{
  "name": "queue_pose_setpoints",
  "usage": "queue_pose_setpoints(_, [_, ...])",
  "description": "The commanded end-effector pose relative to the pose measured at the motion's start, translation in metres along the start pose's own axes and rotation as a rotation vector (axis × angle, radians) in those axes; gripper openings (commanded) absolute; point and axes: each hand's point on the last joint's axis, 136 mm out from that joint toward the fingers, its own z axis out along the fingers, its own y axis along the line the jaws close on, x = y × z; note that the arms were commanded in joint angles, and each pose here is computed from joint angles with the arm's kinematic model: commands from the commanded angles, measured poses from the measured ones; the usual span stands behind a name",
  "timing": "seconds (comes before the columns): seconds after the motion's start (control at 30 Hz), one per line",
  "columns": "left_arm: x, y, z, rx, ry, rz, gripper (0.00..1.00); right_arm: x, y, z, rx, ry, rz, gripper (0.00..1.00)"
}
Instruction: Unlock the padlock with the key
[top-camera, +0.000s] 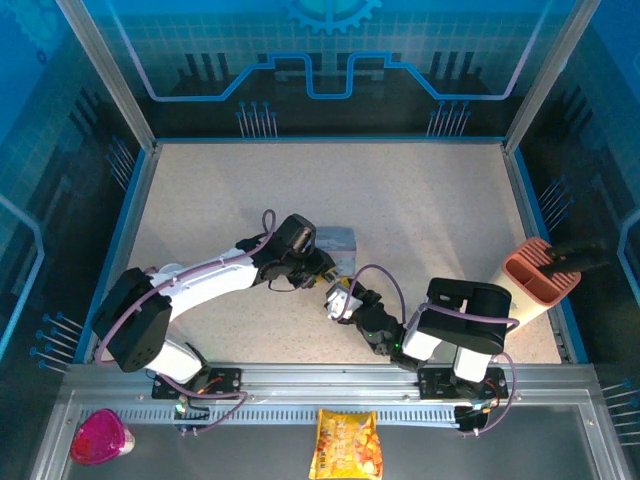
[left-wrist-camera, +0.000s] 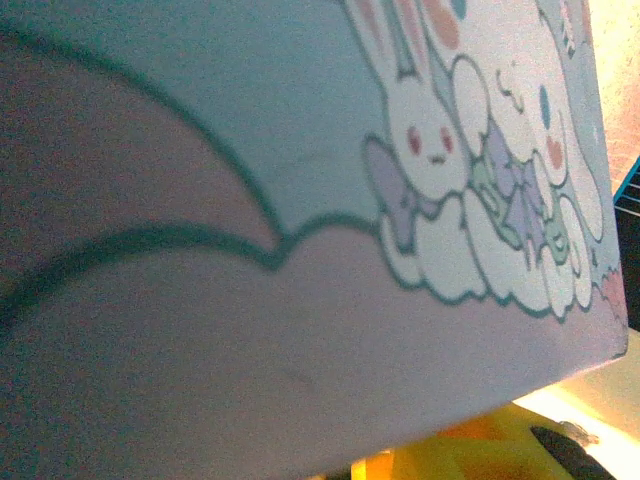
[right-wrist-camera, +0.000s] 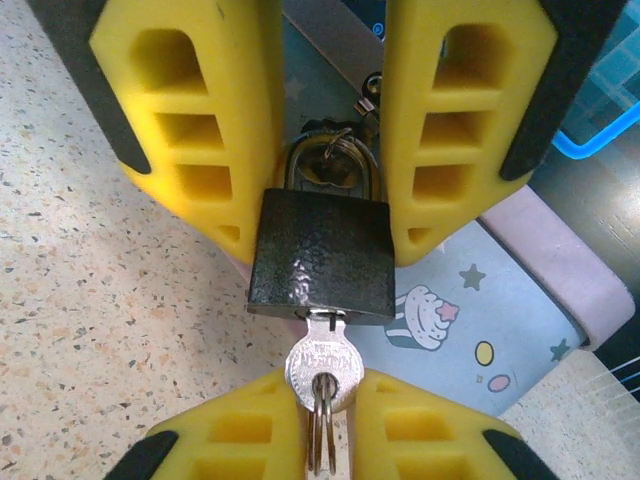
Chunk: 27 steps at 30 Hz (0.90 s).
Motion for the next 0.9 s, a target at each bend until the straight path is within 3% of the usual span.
queue_pose_setpoints(0.0, [0.003,0.001,-0.007,0.012,0.013,-0.014,0.00,-0.013,-0.006,0.005,0.031,-0.034,0.081,0.13])
queue_pose_setpoints(0.17, [0.005,0.001,-0.004,0.015,0.021,-0.019,0.00,-0.016,-0.001,0.005,0.018,-0.041,0.128,0.10])
queue_pose_setpoints(0.3, [0.004,0.000,-0.004,0.016,0.020,-0.021,0.00,-0.019,0.007,0.006,0.010,-0.043,0.103,0.24])
queue_pose_setpoints(0.4, [0.005,0.000,-0.005,0.016,0.022,-0.021,0.00,-0.021,0.010,0.008,0.008,-0.046,0.081,0.27])
queue_pose_setpoints(0.73, [0.005,0.004,-0.005,0.004,0.017,-0.021,0.00,-0.028,0.005,0.011,0.033,-0.054,0.088,0.26])
queue_pose_setpoints(0.87, [0.006,0.004,-0.004,0.006,0.022,-0.023,0.00,-0.029,0.005,0.012,0.037,-0.055,0.090,0.22])
